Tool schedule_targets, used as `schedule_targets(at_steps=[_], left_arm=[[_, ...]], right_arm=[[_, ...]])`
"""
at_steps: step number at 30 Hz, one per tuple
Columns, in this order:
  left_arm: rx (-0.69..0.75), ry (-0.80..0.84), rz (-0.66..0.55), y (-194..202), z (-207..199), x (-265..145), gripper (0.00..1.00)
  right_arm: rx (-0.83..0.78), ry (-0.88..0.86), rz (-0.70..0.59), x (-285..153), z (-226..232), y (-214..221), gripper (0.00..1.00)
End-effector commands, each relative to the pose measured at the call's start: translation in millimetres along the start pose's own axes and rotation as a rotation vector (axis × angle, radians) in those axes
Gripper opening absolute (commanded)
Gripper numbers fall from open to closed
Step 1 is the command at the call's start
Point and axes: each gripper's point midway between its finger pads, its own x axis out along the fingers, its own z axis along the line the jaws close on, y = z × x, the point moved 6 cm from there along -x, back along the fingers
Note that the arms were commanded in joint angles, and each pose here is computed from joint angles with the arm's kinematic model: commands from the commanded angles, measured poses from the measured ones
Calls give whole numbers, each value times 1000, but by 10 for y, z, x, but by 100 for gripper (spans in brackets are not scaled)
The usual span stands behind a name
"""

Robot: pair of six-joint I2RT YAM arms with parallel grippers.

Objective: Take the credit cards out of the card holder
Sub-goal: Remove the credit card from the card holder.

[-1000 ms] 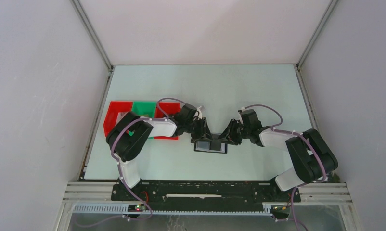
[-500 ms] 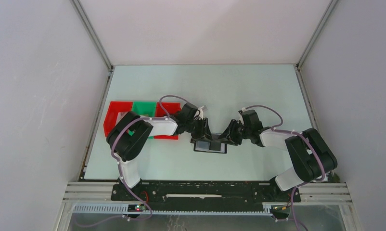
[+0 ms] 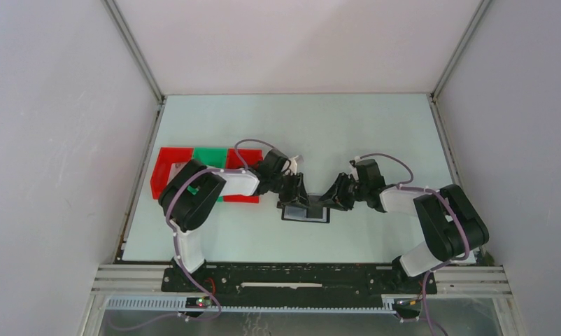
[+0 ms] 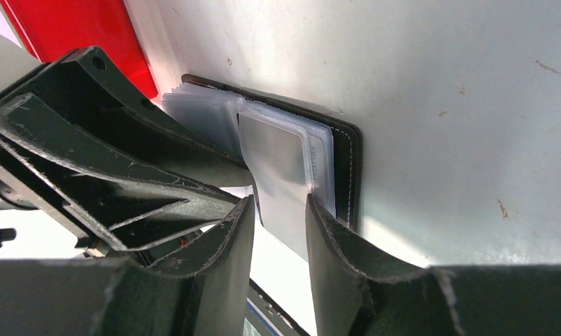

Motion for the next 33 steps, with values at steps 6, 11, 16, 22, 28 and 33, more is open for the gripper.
schedule_targets(at_steps=[6,11,16,22,28,33], left_arm=[[-41,119,68,120,30,186,34],[-18,153,73,45,-142,290,35],[20,185,38,-62,-306,258,35],[38,99,-11,-82,-365,60,37],[-22,71,-34,0,-332,-7,37],[-59,134,-36,34,-358,48,37]], right_arm=[[36,25,-20,-57,-251,-46,42],[35,37,-50,-195,-316,-82,42],[11,23,-51,-295,-292,-72,42],[-23,-8,-20,-332,-246,-14,41],[-32,-11,-8,-327,-253,5,41],[-35,-11,-1,-312,-258,14,41]])
